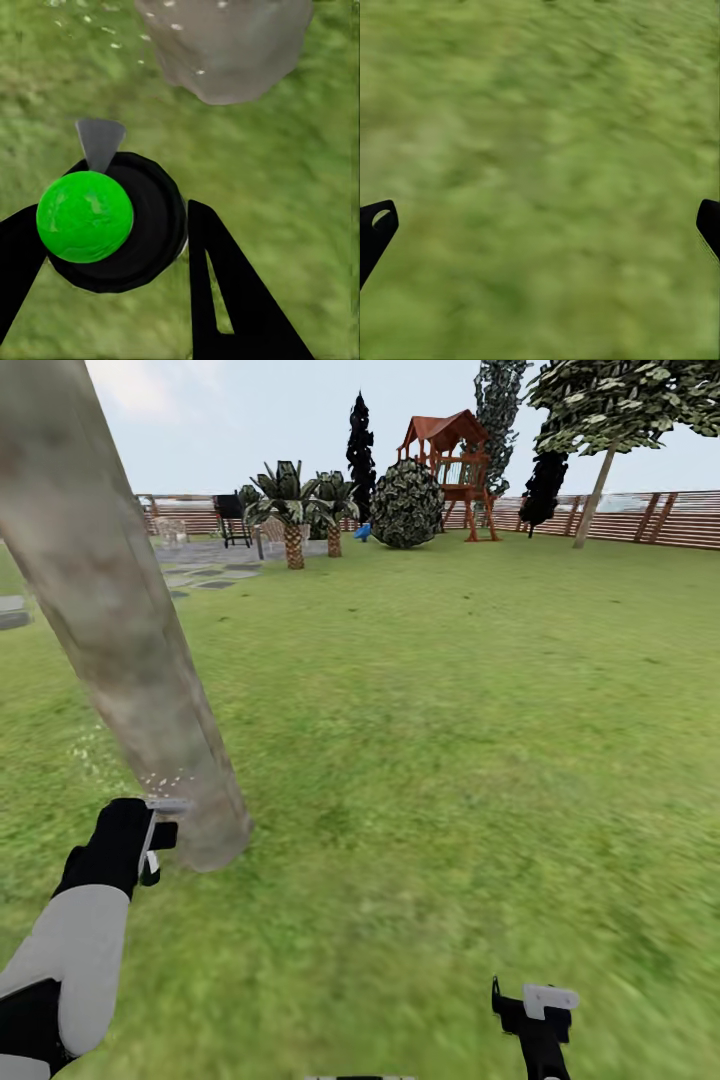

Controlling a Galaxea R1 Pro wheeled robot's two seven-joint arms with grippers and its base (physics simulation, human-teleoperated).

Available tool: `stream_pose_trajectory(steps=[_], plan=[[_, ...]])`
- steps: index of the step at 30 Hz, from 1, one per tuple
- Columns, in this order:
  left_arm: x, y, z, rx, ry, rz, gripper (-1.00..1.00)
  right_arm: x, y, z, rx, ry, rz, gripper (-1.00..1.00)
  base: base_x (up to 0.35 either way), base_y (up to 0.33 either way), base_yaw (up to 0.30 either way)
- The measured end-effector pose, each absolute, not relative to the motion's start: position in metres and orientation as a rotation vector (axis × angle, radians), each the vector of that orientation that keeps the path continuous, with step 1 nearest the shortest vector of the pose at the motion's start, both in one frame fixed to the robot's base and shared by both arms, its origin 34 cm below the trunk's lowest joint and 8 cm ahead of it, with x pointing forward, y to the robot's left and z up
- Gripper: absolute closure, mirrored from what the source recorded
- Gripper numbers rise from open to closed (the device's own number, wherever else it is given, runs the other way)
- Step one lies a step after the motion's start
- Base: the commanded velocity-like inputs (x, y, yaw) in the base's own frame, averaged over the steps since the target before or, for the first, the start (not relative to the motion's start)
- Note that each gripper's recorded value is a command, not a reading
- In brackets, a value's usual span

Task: In the garden, pick up the pesticide atomizer on the floor and spray pesticide onto both trees until each tree trunk is fully covered.

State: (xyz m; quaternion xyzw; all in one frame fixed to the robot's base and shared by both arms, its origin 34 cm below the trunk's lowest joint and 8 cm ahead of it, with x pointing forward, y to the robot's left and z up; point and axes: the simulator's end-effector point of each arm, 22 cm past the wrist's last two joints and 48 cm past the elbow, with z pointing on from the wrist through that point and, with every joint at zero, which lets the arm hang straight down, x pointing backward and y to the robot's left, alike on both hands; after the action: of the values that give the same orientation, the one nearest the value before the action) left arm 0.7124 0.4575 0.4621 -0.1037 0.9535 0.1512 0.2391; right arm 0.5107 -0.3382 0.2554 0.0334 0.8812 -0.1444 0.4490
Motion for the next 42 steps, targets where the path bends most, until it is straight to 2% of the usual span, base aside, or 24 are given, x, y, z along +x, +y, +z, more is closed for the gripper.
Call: stream_pose_trajectory(steps=[5, 7, 9, 11, 13, 15, 17, 23, 42], plan=[[0.715, 0.392, 0.437, -0.223, 2.648, 0.299, 1.00, 0.511, -0.338, 0.255, 0.082, 2.181, -0.357, -1.00, 0.072, -0.037, 0.120], [0.713, 0.400, 0.437, -0.226, 2.649, 0.321, 1.00, 0.511, -0.338, 0.255, 0.082, 2.181, -0.357, -1.00, 0.002, -0.001, 0.267], [0.697, 0.438, 0.430, -0.238, 2.640, 0.399, 1.00, 0.511, -0.338, 0.255, 0.082, 2.181, -0.357, -1.00, 0.000, 0.000, 0.275], [0.694, 0.439, 0.422, -0.234, 2.633, 0.387, 1.00, 0.511, -0.338, 0.255, 0.082, 2.181, -0.357, -1.00, 0.000, 0.000, 0.258], [0.686, 0.420, 0.401, -0.212, 2.676, 0.350, 1.00, 0.511, -0.338, 0.255, 0.083, 2.181, -0.356, -1.00, 0.000, 0.000, 0.087], [0.686, 0.372, 0.385, -0.180, 2.708, 0.254, 1.00, 0.511, -0.338, 0.255, 0.083, 2.181, -0.357, -1.00, 0.000, 0.000, 0.017], [0.687, 0.363, 0.384, -0.163, 2.712, 0.252, 1.00, 0.511, -0.338, 0.255, 0.082, 2.181, -0.357, -1.00, 0.000, 0.000, 0.004], [0.681, 0.421, 0.395, -0.201, 2.691, 0.360, 1.00, 0.511, -0.340, 0.255, 0.083, 2.180, -0.360, -1.00, 0.008, -0.046, 0.000], [0.691, 0.420, 0.399, -0.181, 2.645, 0.361, 1.00, 0.511, -0.339, 0.255, 0.082, 2.180, -0.359, -1.00, 0.080, -0.269, 0.000]])
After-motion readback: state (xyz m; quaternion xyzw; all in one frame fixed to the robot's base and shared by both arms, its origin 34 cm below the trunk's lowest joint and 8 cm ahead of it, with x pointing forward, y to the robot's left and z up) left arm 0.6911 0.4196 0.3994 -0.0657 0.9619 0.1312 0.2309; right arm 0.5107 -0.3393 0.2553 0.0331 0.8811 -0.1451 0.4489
